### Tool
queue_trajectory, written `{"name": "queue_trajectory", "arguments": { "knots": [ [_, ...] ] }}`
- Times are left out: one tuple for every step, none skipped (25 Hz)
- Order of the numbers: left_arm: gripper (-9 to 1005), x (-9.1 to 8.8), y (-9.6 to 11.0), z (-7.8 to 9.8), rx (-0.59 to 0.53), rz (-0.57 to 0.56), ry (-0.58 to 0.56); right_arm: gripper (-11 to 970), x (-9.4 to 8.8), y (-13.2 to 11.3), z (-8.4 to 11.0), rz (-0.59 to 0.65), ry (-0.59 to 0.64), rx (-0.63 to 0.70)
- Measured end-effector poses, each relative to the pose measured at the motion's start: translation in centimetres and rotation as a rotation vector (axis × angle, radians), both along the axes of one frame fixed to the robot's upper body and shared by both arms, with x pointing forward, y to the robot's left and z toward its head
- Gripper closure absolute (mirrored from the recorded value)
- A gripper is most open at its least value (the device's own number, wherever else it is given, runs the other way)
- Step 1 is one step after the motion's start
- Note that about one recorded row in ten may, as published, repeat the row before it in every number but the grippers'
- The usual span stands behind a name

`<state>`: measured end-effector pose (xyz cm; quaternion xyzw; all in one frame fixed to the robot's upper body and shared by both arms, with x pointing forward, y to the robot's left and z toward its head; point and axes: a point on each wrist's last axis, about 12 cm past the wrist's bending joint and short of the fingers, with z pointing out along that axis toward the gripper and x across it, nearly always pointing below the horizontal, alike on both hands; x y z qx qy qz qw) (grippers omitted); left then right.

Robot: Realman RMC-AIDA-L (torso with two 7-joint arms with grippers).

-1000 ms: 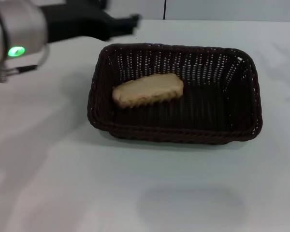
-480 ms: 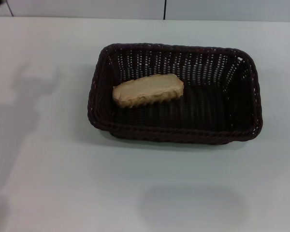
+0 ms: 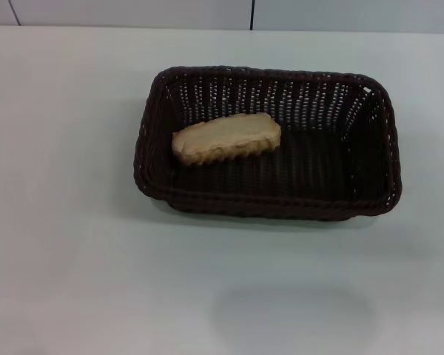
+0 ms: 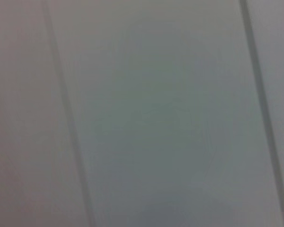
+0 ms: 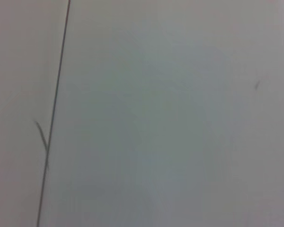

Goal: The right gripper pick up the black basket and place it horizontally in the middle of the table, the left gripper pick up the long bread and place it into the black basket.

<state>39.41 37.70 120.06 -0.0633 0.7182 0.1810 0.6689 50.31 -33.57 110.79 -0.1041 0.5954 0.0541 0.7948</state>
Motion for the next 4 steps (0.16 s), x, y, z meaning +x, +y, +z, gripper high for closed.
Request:
{"name": "queue_trajectory", "arguments": {
  "knots": [
    [131,0.0,0.0,0.0,0.0,0.0,0.0,417,0.0,0.0,0.0,0.0,0.0,0.0],
    [130,-0.9,0.7,-0.3,-0.002,0.053,-0.016,417,0.1,0.1,-0.3,-0.002,0.019,-0.003],
    [130,-1.5,1.2,-0.5,-0.001,0.095,-0.035,417,0.1,0.1,-0.3,-0.002,0.019,-0.003],
    [130,-1.9,1.5,-0.7,0.003,0.124,-0.052,417,0.2,0.1,-0.4,-0.006,0.033,-0.006]
  ]
}}
